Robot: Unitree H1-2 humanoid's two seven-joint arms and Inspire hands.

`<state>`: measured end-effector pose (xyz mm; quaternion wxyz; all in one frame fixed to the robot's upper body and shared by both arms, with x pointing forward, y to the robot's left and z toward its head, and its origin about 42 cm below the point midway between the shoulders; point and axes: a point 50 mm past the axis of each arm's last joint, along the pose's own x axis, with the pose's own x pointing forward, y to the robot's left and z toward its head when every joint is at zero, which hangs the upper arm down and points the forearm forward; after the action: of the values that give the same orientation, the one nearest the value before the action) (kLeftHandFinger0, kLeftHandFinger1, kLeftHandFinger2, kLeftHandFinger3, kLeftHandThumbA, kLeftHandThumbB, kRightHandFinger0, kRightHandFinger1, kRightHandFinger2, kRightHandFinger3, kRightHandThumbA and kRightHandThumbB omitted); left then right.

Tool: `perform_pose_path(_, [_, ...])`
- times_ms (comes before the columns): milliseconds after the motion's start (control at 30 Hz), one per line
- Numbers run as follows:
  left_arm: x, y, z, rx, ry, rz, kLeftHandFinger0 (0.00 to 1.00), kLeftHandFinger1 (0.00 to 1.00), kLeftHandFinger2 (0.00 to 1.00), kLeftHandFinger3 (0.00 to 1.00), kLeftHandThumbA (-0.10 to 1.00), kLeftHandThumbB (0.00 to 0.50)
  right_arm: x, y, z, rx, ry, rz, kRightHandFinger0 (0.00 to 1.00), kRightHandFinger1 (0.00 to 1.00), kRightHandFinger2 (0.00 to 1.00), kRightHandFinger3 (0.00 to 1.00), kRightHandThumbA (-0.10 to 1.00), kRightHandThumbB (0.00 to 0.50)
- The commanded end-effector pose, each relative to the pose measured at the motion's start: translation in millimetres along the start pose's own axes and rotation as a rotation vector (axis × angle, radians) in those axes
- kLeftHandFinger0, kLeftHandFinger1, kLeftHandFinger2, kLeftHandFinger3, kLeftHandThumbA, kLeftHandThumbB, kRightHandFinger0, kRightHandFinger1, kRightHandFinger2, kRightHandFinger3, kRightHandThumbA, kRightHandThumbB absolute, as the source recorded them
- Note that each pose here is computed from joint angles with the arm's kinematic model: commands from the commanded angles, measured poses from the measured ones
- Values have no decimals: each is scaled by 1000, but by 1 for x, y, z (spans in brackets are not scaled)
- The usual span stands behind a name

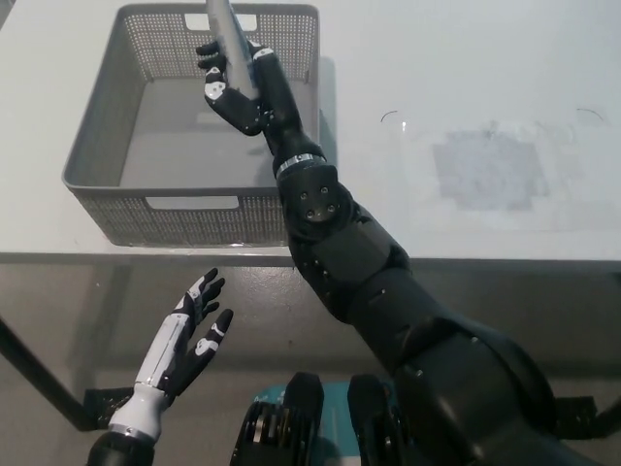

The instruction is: Use the right hand to pick up a shampoo and place it into a container on the left side

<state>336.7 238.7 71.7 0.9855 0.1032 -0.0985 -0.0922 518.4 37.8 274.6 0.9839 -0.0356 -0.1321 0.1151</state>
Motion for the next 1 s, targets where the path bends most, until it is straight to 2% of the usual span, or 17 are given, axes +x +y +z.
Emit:
perform_pose_path(0, [10, 7, 12, 10, -73, -20, 1000, 1000, 989, 1000, 712, 0, 14, 3, 33, 24, -138, 49, 503, 650, 877, 899, 311, 163])
perform_pose_path(33, [10, 7, 12, 12, -74, -22, 1000, 1000, 981, 1000, 710, 0, 14, 2, 33, 32, -136, 57, 548, 678, 900, 967, 371, 201])
perform_pose_path(67, [10, 7, 12, 15, -75, -23, 1000, 1000, 978, 1000, 710, 0, 14, 1, 33, 37, -136, 64, 532, 642, 853, 963, 397, 206])
perform_pose_path(100, [10, 7, 12, 14, -74, -24, 1000, 1000, 977, 1000, 710, 0, 14, 1, 33, 32, -138, 72, 590, 695, 895, 1000, 447, 232])
perform_pose_path(133, [10, 7, 12, 8, -73, -27, 1000, 1000, 979, 1000, 702, 0, 15, -1, 33, 14, -140, 85, 654, 775, 987, 1000, 515, 268])
perform_pose_path(167, [9, 7, 11, 2, -71, -29, 1000, 1000, 975, 1000, 684, 0, 15, -1, 33, -3, -136, 100, 790, 926, 1000, 1000, 595, 311])
perform_pose_path(200, [10, 7, 11, 0, -71, -28, 1000, 1000, 968, 1000, 667, 0, 15, -2, 33, -9, -137, 110, 928, 1000, 1000, 1000, 644, 346])
perform_pose_path(267, [10, 6, 11, 5, -71, -28, 1000, 1000, 965, 1000, 663, 0, 15, -3, 32, -15, -143, 122, 1000, 1000, 1000, 1000, 665, 373])
perform_pose_path(333, [10, 5, 11, -2, -72, -31, 1000, 1000, 958, 1000, 649, 0, 16, -5, 31, 1, -136, 131, 1000, 1000, 1000, 1000, 689, 417])
perform_pose_path(400, [10, 5, 12, -1, -74, -33, 1000, 1000, 957, 1000, 643, 0, 16, -6, 31, 1, -138, 131, 1000, 1000, 1000, 1000, 699, 423])
perform_pose_path(567, [11, 5, 12, 5, -76, -37, 1000, 1000, 957, 1000, 633, 0, 17, -10, 33, 7, -144, 126, 1000, 1000, 1000, 1000, 696, 399])
perform_pose_path(733, [13, 5, 13, 15, -78, -43, 1000, 1000, 958, 1000, 633, 0, 20, -18, 39, 16, -173, 106, 1000, 1000, 1000, 1000, 760, 333])
perform_pose_path(800, [14, 5, 13, 14, -79, -46, 1000, 1000, 958, 1000, 633, 0, 23, -25, 45, 32, -198, 83, 1000, 1000, 1000, 1000, 728, 325])
perform_pose_path(867, [14, 5, 14, 17, -73, -47, 1000, 1000, 959, 1000, 635, 0, 25, -36, 54, 26, -242, 60, 1000, 1000, 1000, 1000, 773, 339])
perform_pose_path(967, [15, 6, 14, 16, -75, -53, 1000, 1000, 963, 1000, 635, 0, 25, -53, 73, 47, -328, 25, 1000, 1000, 1000, 1000, 764, 320])
